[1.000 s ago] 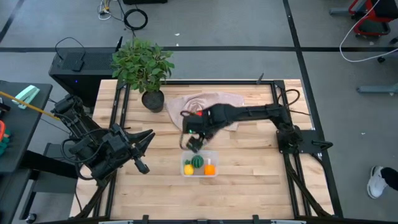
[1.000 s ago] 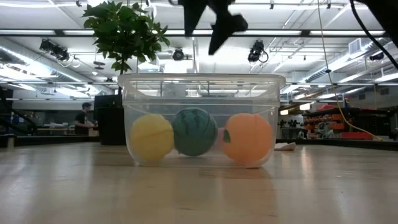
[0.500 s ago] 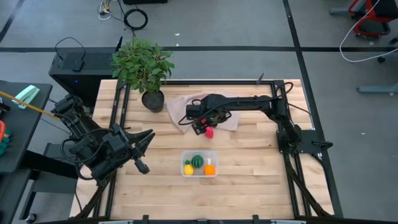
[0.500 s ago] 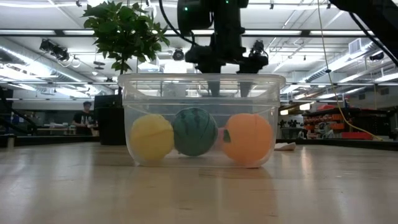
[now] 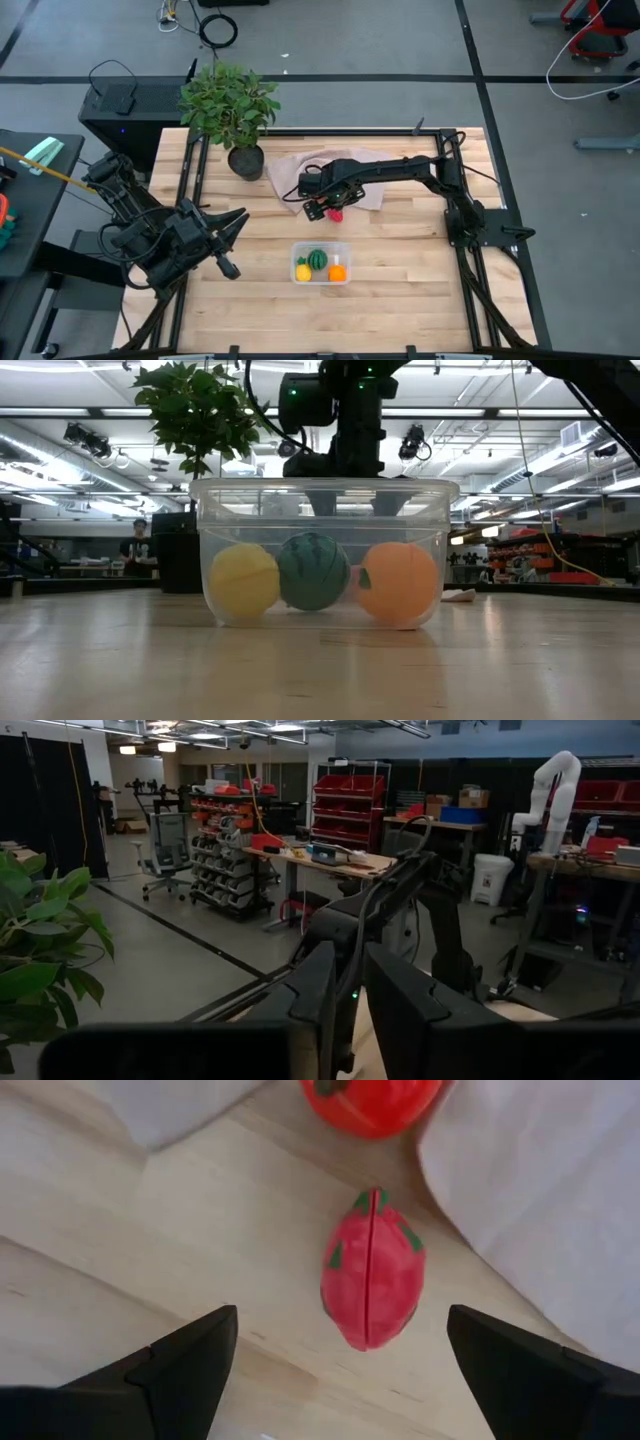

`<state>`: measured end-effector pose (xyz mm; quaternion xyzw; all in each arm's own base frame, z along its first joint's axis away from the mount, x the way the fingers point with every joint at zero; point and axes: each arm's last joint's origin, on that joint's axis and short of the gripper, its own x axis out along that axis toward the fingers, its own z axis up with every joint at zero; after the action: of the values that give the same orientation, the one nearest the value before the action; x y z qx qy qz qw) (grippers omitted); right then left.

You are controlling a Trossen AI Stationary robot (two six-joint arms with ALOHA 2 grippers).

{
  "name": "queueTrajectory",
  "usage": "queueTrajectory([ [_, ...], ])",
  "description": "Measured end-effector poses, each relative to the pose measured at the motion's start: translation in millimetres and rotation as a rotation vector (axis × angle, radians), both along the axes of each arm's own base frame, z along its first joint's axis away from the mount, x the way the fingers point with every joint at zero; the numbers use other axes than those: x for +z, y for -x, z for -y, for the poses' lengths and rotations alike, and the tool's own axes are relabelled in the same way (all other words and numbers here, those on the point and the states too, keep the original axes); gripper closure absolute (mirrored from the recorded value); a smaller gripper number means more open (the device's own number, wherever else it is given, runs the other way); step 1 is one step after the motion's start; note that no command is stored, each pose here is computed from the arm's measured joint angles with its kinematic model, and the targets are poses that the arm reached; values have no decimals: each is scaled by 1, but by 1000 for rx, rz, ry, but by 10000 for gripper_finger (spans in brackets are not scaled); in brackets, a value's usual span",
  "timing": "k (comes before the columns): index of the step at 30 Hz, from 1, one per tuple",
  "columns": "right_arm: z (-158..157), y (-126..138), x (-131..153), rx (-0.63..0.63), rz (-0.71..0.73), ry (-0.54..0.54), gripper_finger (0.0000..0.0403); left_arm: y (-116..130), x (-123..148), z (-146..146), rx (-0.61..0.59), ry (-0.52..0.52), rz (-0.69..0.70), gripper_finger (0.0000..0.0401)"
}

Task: Pick and placing Produce into tupperware
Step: Put the dragon fruit into the transparent bin

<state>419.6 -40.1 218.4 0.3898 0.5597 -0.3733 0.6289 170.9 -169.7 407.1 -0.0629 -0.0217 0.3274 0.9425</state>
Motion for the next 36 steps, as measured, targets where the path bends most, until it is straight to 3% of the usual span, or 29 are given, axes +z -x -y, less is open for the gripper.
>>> queueTrajectory([
  [6, 12, 1, 0, -28, 6, -2, 35, 0, 0, 0, 0, 1, 0, 341],
  [28, 7, -3, 0, 5, 36, -1, 35, 0, 0, 0, 0, 1, 1, 339],
  [36, 6, -3, 0, -37, 39, -28, 34, 0, 0, 0, 0, 1, 1, 336],
])
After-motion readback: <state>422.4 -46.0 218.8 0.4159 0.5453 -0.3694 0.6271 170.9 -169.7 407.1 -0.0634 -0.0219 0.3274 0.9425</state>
